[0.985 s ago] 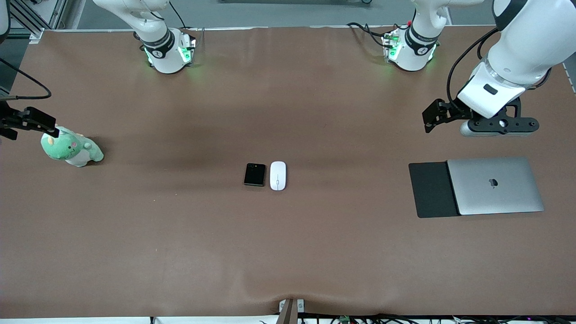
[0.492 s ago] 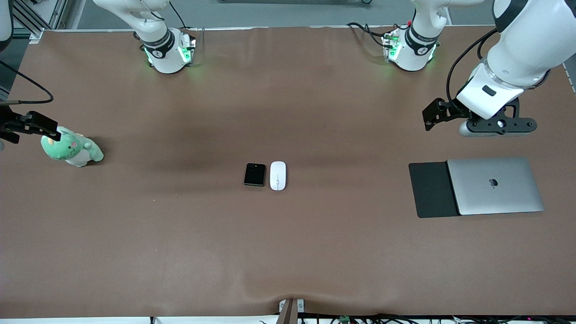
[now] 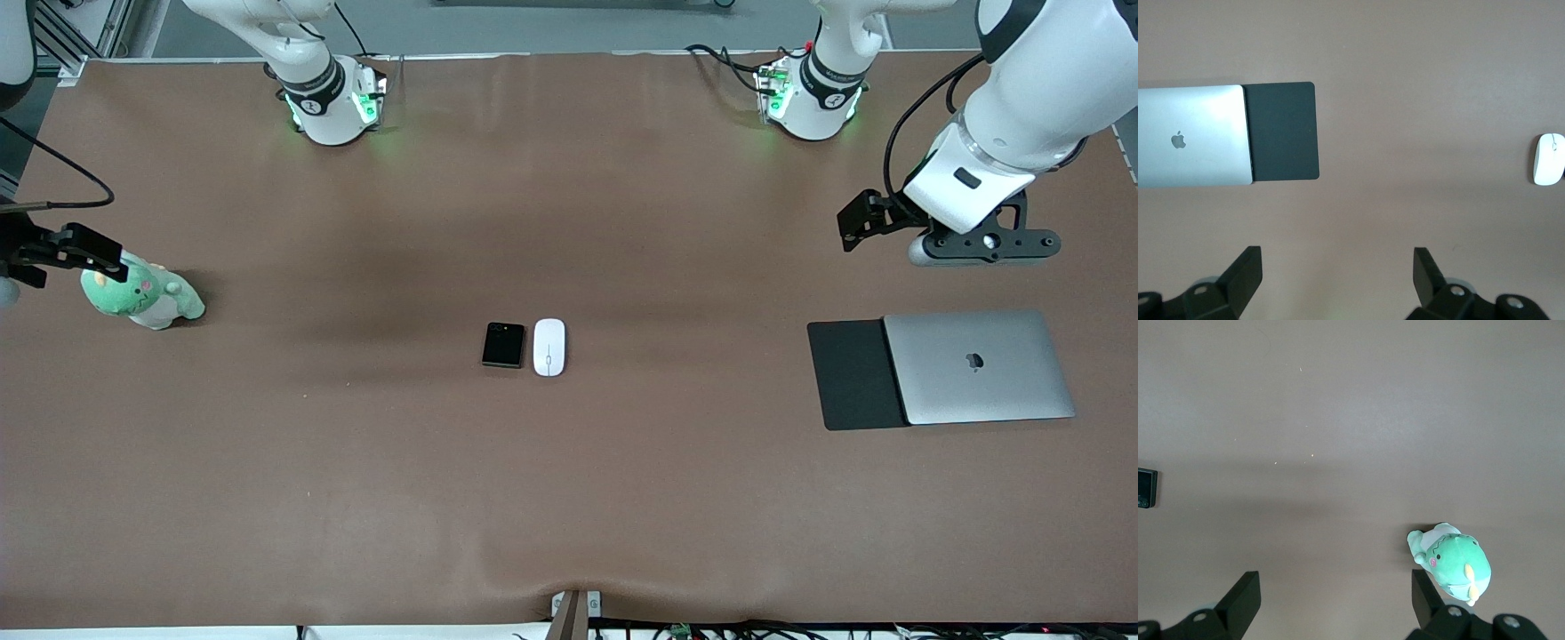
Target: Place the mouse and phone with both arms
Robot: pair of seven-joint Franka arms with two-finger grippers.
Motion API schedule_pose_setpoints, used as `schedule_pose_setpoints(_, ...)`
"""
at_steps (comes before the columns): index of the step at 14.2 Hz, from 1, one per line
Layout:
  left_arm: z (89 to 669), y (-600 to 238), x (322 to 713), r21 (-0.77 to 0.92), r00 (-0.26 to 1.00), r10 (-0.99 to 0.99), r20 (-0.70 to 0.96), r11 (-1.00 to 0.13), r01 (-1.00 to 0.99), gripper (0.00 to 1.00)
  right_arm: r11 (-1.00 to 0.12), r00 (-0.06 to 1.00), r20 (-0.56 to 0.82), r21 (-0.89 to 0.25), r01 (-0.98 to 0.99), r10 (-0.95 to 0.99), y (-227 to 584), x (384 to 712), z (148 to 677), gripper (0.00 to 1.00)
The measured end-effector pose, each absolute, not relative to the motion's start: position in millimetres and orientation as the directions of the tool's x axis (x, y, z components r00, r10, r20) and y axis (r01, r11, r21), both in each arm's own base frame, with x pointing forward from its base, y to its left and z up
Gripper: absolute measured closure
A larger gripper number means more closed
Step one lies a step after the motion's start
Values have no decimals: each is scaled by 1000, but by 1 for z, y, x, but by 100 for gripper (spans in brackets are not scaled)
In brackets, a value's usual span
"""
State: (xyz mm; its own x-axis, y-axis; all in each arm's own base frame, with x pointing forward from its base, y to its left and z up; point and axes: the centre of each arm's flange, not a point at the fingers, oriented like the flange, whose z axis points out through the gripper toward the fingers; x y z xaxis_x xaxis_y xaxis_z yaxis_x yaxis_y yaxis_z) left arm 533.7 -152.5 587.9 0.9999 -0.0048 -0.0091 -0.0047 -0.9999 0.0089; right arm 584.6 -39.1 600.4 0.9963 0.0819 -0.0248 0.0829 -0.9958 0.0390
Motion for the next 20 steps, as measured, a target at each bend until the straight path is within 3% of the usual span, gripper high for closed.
schedule_pose_setpoints(9,569,-177,519,6,999,-47,7,-999,-47,0,-997,997,-28,39,73,72,-45,584,600,0)
schedule_pose_setpoints(20,436,-362,536,8,999,-45,4,-999,-45,0,-997,997,-31,39,66,64,-53,583,599,0)
